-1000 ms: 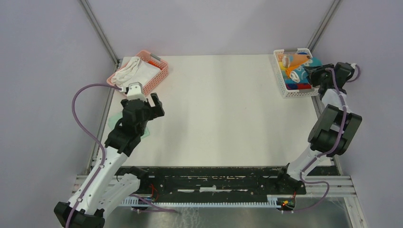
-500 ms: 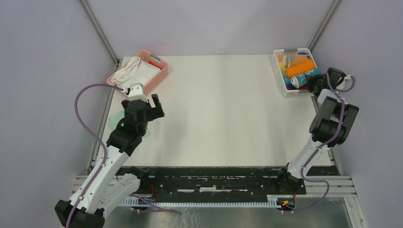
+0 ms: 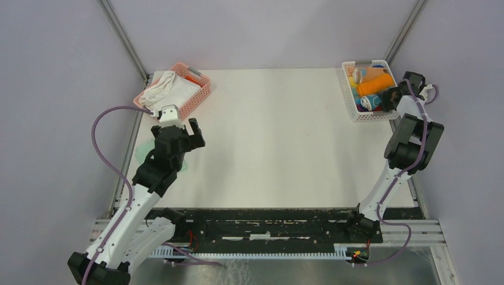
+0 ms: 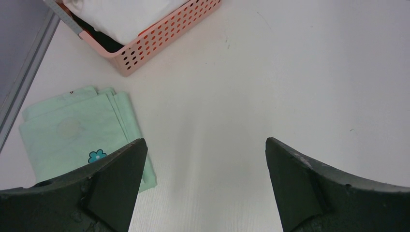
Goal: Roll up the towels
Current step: Pick up the towel at the center of the board, then place the towel in the bin, then reset both arms
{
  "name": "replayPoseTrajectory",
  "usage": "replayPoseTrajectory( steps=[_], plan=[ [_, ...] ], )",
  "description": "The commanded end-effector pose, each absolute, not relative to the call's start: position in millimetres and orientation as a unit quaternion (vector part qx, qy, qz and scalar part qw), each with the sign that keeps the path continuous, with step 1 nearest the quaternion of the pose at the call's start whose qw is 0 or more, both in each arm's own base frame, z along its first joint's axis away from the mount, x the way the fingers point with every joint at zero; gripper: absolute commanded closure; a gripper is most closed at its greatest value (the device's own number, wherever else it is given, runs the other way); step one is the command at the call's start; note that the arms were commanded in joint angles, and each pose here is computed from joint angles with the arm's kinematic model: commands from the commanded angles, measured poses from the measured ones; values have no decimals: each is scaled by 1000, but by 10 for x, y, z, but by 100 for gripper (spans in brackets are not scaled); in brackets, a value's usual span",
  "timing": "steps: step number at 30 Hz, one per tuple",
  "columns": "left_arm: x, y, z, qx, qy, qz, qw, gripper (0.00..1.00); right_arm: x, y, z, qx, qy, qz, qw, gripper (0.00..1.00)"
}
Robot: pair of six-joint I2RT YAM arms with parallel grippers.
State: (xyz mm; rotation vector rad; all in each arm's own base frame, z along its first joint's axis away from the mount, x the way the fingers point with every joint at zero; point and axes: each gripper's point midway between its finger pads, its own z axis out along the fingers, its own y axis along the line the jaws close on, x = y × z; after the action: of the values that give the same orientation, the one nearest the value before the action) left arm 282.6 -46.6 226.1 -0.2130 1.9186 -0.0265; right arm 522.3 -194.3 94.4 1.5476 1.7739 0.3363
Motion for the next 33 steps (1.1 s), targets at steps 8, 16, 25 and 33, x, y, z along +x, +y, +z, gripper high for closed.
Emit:
replayPoseTrajectory(
  steps=[8,16,25,33],
  plan=[
    [2820,-405,2451,-87,794,2,601,2,5088,-1970,1216,585,726,83,352,30],
    [2797,-388,2475,-89,791,3,605,2,4993,-1959,1599,574,725,78,372,21],
    [2738,-381,2610,-105,779,-15,618,0,4363,-1855,2207,514,748,60,416,0],
    [2586,-371,2871,-109,760,-45,639,1,3606,-1230,2638,403,769,110,483,0]
  ],
)
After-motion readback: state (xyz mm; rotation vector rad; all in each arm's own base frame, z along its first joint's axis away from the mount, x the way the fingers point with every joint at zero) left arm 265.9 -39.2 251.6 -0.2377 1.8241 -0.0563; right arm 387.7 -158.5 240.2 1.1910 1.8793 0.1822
